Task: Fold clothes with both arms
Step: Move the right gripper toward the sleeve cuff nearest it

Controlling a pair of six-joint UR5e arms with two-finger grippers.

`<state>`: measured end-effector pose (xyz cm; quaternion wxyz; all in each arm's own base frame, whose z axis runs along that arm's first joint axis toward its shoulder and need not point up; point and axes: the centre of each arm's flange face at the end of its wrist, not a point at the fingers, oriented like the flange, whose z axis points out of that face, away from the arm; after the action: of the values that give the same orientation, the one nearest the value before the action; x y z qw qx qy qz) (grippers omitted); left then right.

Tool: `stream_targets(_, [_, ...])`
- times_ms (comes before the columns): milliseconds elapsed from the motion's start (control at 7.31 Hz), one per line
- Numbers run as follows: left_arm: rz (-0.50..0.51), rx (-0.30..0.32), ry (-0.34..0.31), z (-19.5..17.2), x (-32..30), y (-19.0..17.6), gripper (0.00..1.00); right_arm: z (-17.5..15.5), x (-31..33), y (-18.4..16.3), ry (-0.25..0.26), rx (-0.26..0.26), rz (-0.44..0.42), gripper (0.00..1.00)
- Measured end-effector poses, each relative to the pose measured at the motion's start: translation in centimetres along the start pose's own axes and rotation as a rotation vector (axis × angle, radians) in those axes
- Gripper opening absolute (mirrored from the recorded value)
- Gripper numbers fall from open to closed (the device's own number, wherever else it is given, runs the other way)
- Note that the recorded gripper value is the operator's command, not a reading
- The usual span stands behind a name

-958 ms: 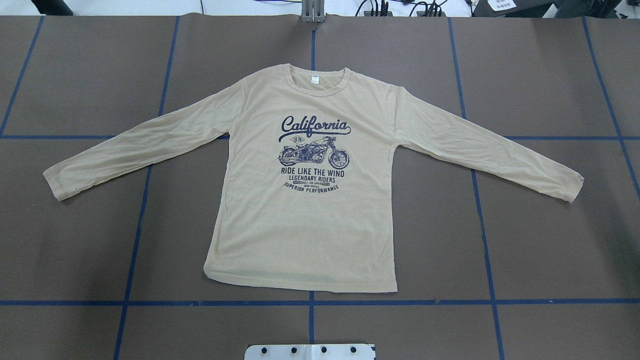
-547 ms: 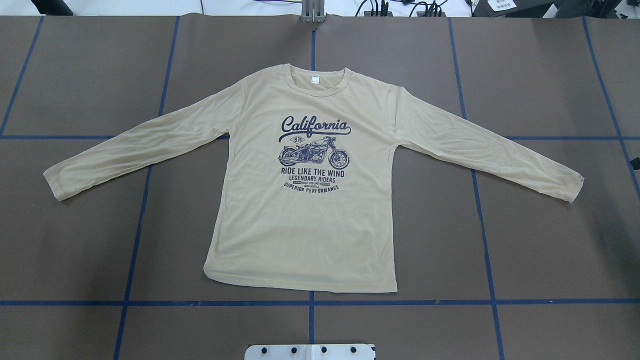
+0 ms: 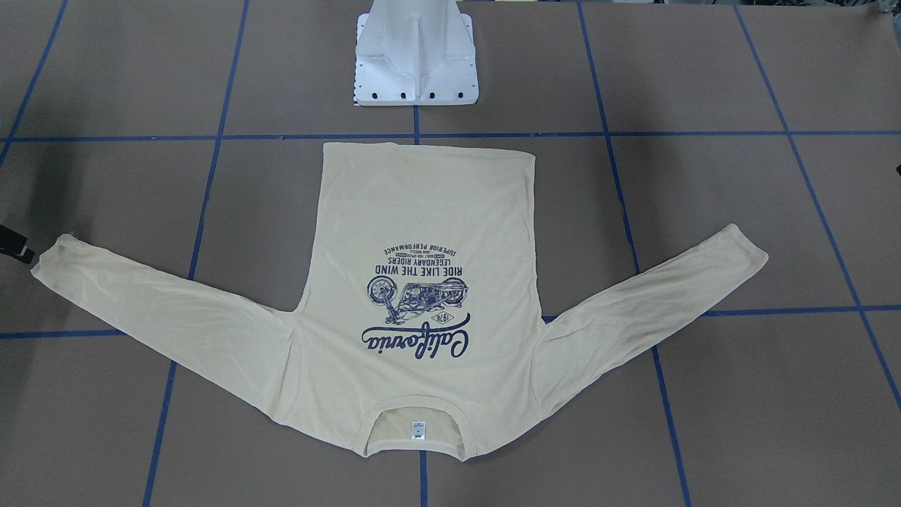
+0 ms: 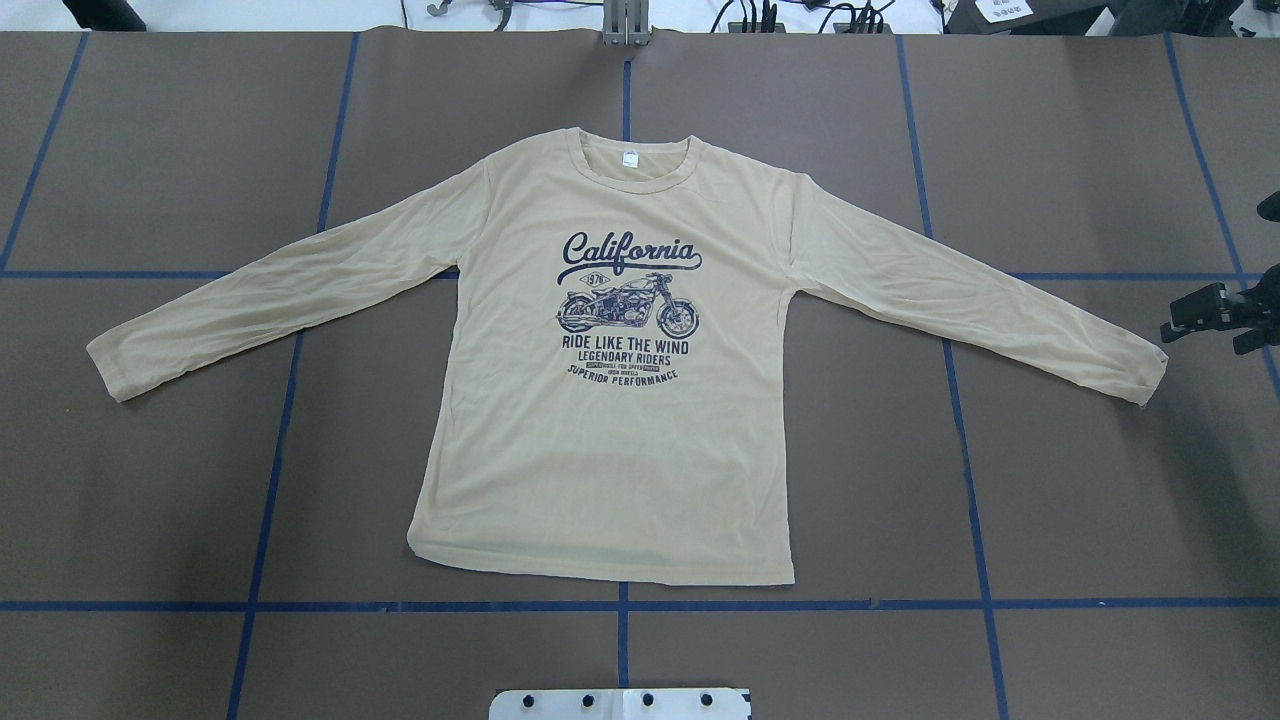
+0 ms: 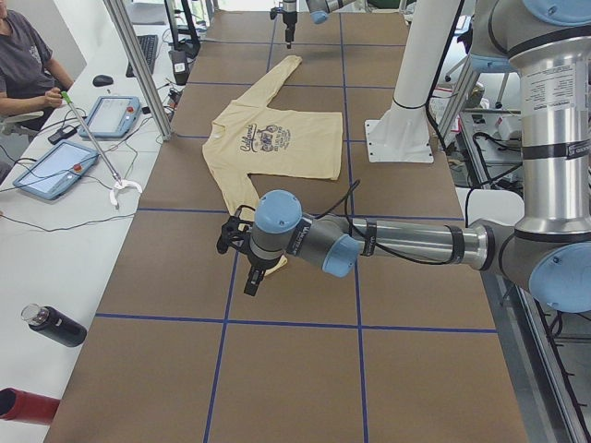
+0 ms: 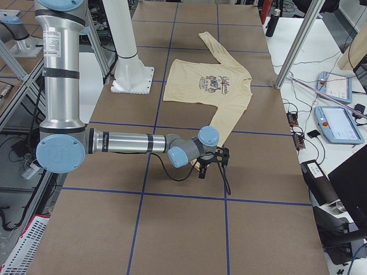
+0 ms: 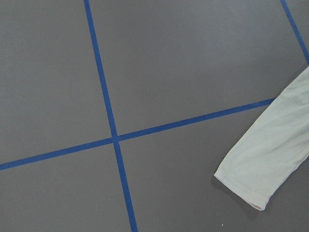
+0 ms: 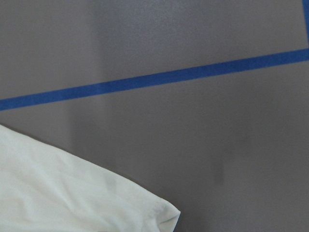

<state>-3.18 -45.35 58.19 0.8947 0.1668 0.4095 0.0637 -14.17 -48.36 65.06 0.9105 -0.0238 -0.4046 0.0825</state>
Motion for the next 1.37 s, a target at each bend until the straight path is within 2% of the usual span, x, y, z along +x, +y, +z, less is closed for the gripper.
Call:
stream_targets(958, [0.004,0.000,-0.001,0.0,0.0,0.0,1.00,2.8,-0.4,-0.4,0.016,-0.028,0.042,0.92])
stream_targets(1231, [0.006,0.001,0.000,-0.1,0.1,0.0,1.00,3.3,-1.1,-0.5,0.014,-0.038,0.035,0.89])
stream_targets(1368, [0.007,0.003,0.000,-0.1,0.1,-0.1,1.00,3.5,-1.2,-0.5,0.015,-0.042,0.035,0.79])
